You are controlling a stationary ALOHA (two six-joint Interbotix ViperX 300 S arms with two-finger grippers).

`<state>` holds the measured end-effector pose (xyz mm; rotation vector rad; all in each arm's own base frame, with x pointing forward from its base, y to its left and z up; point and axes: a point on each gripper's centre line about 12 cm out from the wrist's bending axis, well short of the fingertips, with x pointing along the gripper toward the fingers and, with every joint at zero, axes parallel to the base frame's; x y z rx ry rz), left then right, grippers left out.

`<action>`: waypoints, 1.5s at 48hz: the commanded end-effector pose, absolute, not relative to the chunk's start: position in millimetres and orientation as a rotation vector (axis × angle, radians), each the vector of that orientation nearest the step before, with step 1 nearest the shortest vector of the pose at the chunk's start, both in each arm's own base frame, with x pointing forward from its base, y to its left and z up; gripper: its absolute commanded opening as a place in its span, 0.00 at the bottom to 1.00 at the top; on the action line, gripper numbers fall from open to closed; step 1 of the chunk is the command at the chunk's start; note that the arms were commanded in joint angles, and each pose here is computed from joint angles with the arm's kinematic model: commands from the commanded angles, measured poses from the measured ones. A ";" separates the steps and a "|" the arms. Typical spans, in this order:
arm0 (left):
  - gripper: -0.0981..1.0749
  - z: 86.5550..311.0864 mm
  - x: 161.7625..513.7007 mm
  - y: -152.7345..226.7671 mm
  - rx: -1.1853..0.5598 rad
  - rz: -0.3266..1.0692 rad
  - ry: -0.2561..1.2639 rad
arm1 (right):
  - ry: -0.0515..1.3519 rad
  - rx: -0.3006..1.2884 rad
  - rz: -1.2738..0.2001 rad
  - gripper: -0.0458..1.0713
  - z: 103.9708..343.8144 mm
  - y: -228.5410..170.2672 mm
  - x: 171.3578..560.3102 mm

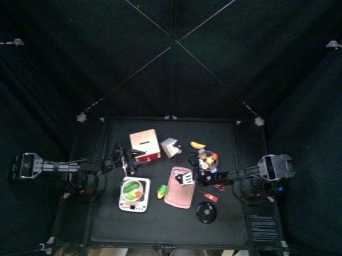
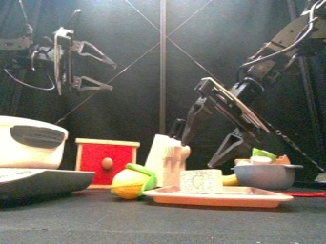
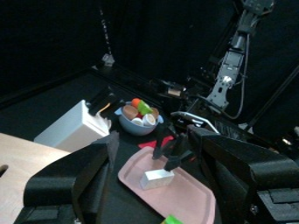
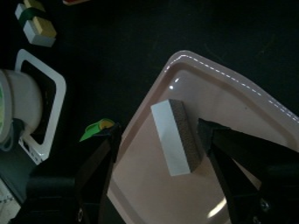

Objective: Grab egg sushi

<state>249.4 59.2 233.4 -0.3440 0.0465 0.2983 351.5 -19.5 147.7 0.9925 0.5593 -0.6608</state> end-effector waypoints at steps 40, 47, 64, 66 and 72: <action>0.91 218.8 193.1 81.5 0.157 0.385 0.941 | 0.483 0.785 -0.385 0.92 200.0 -2.6 363.9; 0.91 207.0 182.8 68.9 0.235 0.316 1.084 | 0.467 0.803 -0.383 0.92 206.2 -2.8 366.5; 0.92 178.3 167.7 60.9 0.386 0.144 1.254 | 0.441 0.816 -0.420 0.92 209.2 -22.0 370.9; 0.92 172.8 168.3 60.4 0.407 0.119 1.262 | 0.448 0.815 -0.423 0.92 206.4 -22.0 370.6; 0.92 159.0 176.0 59.4 0.450 0.067 1.245 | 0.465 0.812 -0.429 0.92 200.4 -21.8 369.6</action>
